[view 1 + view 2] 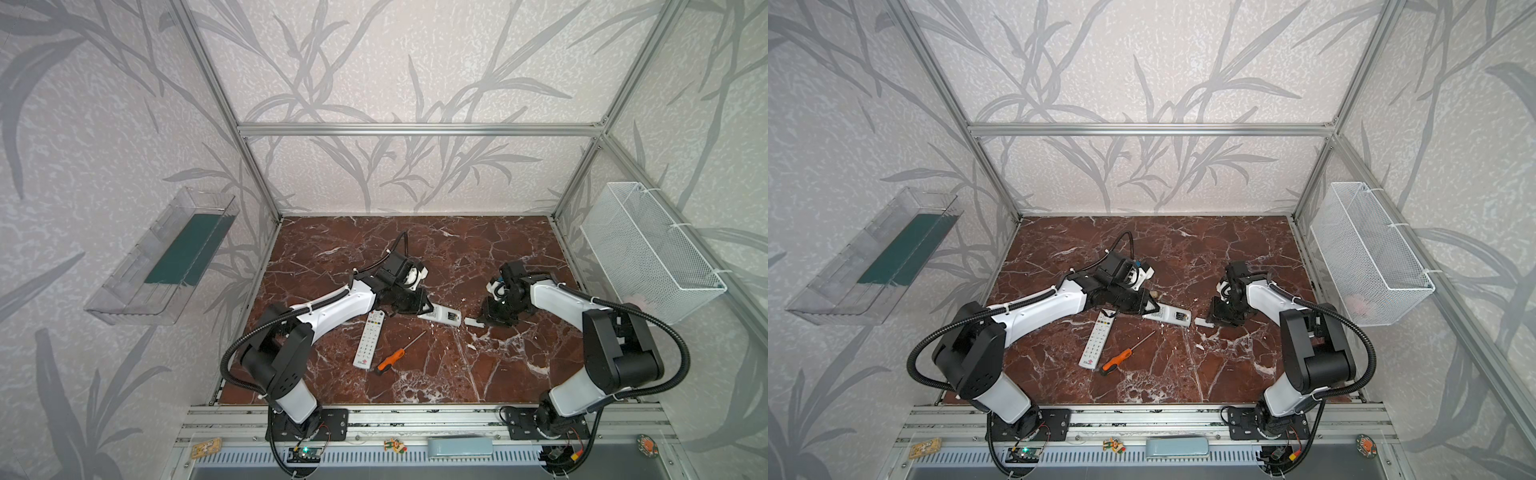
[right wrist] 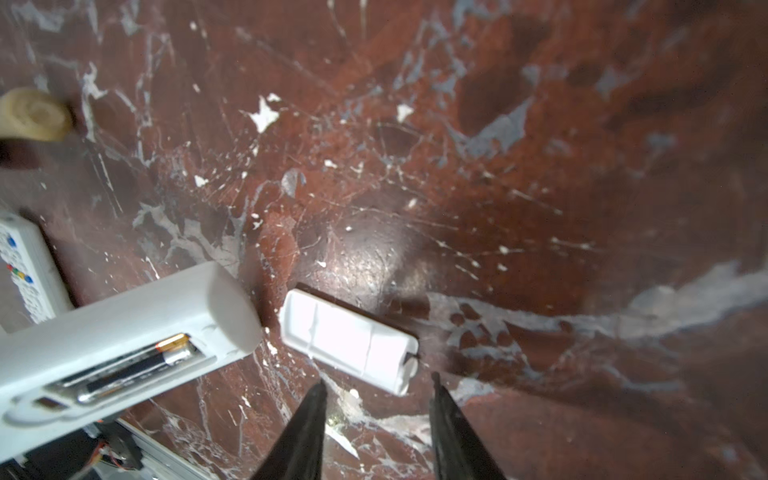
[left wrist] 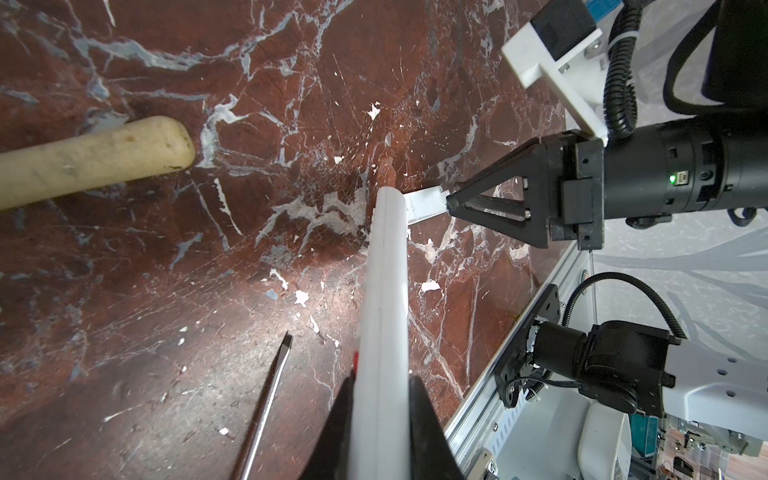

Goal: Unload the batteries from the remote control

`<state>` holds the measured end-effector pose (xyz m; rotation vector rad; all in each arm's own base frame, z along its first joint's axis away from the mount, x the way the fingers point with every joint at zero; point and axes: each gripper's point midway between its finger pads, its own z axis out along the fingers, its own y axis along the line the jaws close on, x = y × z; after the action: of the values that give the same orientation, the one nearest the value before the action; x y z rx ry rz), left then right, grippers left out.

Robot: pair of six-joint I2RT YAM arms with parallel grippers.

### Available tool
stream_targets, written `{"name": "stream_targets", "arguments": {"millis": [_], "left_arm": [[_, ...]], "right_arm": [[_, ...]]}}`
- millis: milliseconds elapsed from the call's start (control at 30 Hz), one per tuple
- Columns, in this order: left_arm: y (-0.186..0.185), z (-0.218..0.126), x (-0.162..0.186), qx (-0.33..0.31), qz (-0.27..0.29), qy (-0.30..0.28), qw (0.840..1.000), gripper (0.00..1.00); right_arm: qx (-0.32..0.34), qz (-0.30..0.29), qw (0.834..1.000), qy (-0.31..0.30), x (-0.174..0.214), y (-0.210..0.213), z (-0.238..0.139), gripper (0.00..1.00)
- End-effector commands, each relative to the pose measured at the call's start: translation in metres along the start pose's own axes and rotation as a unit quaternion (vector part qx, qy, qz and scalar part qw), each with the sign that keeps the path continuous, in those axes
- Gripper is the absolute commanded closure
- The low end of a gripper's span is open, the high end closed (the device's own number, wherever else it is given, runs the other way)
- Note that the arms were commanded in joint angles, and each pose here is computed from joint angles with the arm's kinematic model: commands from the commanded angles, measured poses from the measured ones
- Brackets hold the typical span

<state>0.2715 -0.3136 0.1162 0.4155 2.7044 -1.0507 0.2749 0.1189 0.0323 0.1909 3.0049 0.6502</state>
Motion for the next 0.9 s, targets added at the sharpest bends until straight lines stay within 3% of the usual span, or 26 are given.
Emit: {"name": "stream_targets", "arguments": {"millis": [0, 167, 333, 600, 867], "left_arm": [[0.051, 0.015, 0.047, -0.086, -0.05, 0.074, 0.992, 1.0], [0.054, 0.016, 0.047, -0.082, -0.053, 0.072, 0.993, 0.99], [0.059, 0.018, 0.049, -0.083, -0.06, 0.072, 0.992, 0.97], [0.071, 0.025, 0.054, -0.086, -0.072, 0.078, 0.991, 0.9], [0.086, 0.028, 0.054, -0.091, -0.089, 0.078, 0.989, 0.77]], "right_arm": [[0.003, 0.002, 1.0, -0.002, 0.0, -0.002, -0.005, 0.38], [0.019, 0.003, 1.0, -0.016, -0.001, -0.007, -0.018, 0.14], [0.033, -0.025, 0.998, -0.055, -0.006, -0.001, -0.048, 0.01], [-0.011, -0.065, 0.989, -0.129, -0.009, 0.025, -0.088, 0.01], [-0.053, -0.077, 0.986, -0.135, -0.008, 0.042, -0.094, 0.01]]}}
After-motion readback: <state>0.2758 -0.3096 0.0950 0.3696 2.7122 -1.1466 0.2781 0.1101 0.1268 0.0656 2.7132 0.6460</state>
